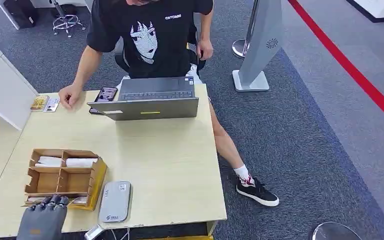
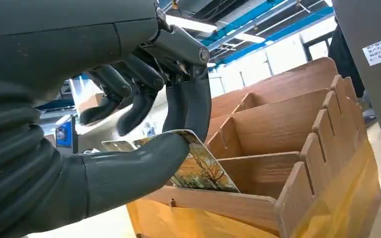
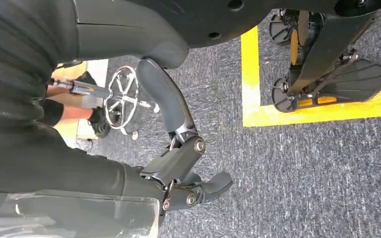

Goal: Pass the card to the sensor for recognition and then transmit it.

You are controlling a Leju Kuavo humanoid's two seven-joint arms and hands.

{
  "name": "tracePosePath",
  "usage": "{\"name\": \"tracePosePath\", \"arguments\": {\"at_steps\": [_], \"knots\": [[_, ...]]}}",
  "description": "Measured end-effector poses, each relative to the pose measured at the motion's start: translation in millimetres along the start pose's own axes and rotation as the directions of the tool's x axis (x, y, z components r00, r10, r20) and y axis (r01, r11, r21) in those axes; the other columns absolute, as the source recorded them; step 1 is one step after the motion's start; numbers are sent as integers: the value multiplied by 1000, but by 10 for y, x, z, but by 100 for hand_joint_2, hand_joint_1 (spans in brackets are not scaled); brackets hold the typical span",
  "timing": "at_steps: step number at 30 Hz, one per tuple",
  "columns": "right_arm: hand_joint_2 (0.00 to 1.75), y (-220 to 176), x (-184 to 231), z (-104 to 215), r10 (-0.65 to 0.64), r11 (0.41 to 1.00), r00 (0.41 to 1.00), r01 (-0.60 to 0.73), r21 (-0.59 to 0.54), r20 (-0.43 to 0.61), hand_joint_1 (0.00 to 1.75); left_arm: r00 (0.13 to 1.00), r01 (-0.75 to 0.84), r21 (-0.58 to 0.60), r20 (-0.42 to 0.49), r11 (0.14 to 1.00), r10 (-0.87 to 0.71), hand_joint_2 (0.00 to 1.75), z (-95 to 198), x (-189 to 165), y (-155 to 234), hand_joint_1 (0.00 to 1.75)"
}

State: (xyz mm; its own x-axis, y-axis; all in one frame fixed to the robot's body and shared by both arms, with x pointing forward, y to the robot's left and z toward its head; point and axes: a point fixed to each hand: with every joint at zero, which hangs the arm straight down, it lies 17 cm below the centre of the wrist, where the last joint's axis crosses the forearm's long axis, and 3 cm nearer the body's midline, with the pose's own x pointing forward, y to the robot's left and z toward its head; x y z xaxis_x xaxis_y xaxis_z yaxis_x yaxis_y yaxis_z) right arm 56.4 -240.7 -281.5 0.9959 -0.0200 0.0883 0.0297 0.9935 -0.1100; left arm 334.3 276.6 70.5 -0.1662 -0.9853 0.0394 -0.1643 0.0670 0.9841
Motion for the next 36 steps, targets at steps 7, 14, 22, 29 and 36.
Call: {"name": "tracePosePath", "arguments": {"at_steps": [7, 14, 22, 29, 36], "knots": [[175, 1, -2, 0, 0, 1000, 1000, 0, 1, 0, 0, 1000, 5, 17, -4, 1000, -5, 175, -5, -21, 37, 175], [175, -2, 1, 0, 8, 1000, 1000, -8, 0, 3, 0, 1000, 19, 114, 21, 993, -21, 175, -125, 27, 425, 175], [175, -2, 12, 0, 19, 1000, 1000, -19, 0, 10, 0, 998, 42, 238, 43, 970, -54, 175, -249, 97, 942, 175], [175, 29, 12, 5, 41, 999, 999, -41, 16, 14, 0, 997, 43, 312, 54, 949, -62, 175, -438, 194, 1316, 175], [175, 3, 9, -1, 80, 996, 997, -81, 27, 19, 0, 992, 115, 326, 18, 938, -128, 175, -773, -154, 1474, 175]]}}
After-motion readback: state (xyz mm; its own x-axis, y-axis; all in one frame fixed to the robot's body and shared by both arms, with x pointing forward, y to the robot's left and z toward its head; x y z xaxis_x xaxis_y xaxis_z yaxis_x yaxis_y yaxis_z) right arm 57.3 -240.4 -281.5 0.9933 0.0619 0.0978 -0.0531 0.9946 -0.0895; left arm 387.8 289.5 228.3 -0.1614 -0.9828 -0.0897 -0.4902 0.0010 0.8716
